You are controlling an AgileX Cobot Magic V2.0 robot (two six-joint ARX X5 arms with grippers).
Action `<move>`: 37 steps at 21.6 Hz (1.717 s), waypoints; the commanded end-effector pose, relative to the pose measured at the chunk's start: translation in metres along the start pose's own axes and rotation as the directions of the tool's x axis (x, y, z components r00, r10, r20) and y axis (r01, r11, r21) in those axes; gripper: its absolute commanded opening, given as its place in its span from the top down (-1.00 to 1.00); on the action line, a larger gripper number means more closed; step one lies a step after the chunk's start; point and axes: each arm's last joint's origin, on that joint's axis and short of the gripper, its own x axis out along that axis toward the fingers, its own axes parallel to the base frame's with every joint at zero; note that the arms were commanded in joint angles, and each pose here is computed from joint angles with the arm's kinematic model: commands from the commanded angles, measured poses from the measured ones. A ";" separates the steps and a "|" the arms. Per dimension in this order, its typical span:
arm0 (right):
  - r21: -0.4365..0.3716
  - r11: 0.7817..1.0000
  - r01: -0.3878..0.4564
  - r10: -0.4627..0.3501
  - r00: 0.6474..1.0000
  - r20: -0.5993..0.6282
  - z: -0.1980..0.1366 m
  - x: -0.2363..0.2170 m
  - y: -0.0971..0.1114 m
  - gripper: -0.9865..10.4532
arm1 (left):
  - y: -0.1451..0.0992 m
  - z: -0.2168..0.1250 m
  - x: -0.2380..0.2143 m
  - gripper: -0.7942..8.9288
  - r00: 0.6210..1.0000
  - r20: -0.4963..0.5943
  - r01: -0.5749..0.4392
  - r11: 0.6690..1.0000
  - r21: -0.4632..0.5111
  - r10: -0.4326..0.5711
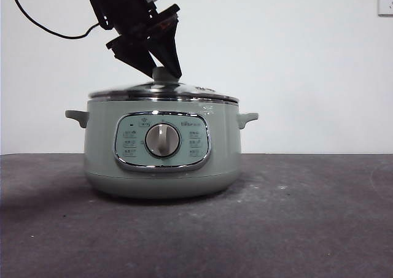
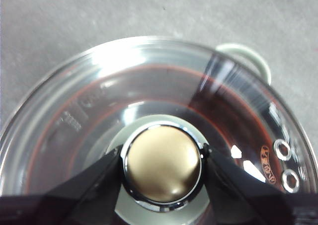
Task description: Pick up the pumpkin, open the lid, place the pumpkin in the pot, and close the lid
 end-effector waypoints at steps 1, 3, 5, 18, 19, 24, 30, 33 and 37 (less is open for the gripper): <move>0.006 1.000 -0.002 0.002 1.000 0.000 0.000 -0.001 0.000 -0.32 | 0.001 0.006 0.003 0.85 0.999 0.037 -0.003 1.000 0.022 0.003; 0.006 1.000 -0.002 0.002 1.000 0.000 0.000 -0.001 0.000 -0.32 | 0.002 0.005 0.004 0.85 0.999 0.032 -0.004 1.000 0.020 0.004; 0.006 1.000 -0.004 0.004 1.000 0.000 0.000 -0.001 0.000 -0.32 | 0.001 0.004 0.005 0.85 1.000 0.021 -0.002 1.000 0.017 0.002; 0.013 0.997 -0.082 0.083 0.988 -0.132 -0.013 -0.001 0.003 -0.32 | 0.000 -0.003 0.002 -0.27 0.999 -0.053 0.011 1.000 -0.008 -0.012; 0.021 0.994 -0.104 0.106 0.984 -0.145 -0.014 -0.001 0.003 -0.32 | 0.000 -0.004 0.001 -0.27 0.998 -0.059 0.012 1.000 -0.011 -0.012; 0.043 0.984 -0.172 0.177 0.962 -0.205 -0.021 -0.003 0.006 -0.32 | -0.004 -0.003 -0.015 -0.27 0.998 -0.055 0.011 1.000 -0.017 -0.012; 0.079 0.968 -0.237 0.249 0.925 -0.287 -0.029 -0.005 0.008 -0.32 | -0.019 -0.007 -0.071 -0.26 0.997 -0.071 0.020 0.999 -0.044 -0.023; 0.088 0.968 -0.234 0.250 0.909 -0.334 -0.033 -0.007 0.008 -0.32 | -0.032 -0.020 -0.111 -0.25 0.990 -0.136 0.033 0.997 -0.068 -0.043; 0.112 0.956 -0.273 0.295 0.880 -0.372 -0.037 -0.005 0.010 0.29 | -0.050 -0.035 -0.160 0.42 0.984 -0.141 0.101 0.991 -0.082 -0.112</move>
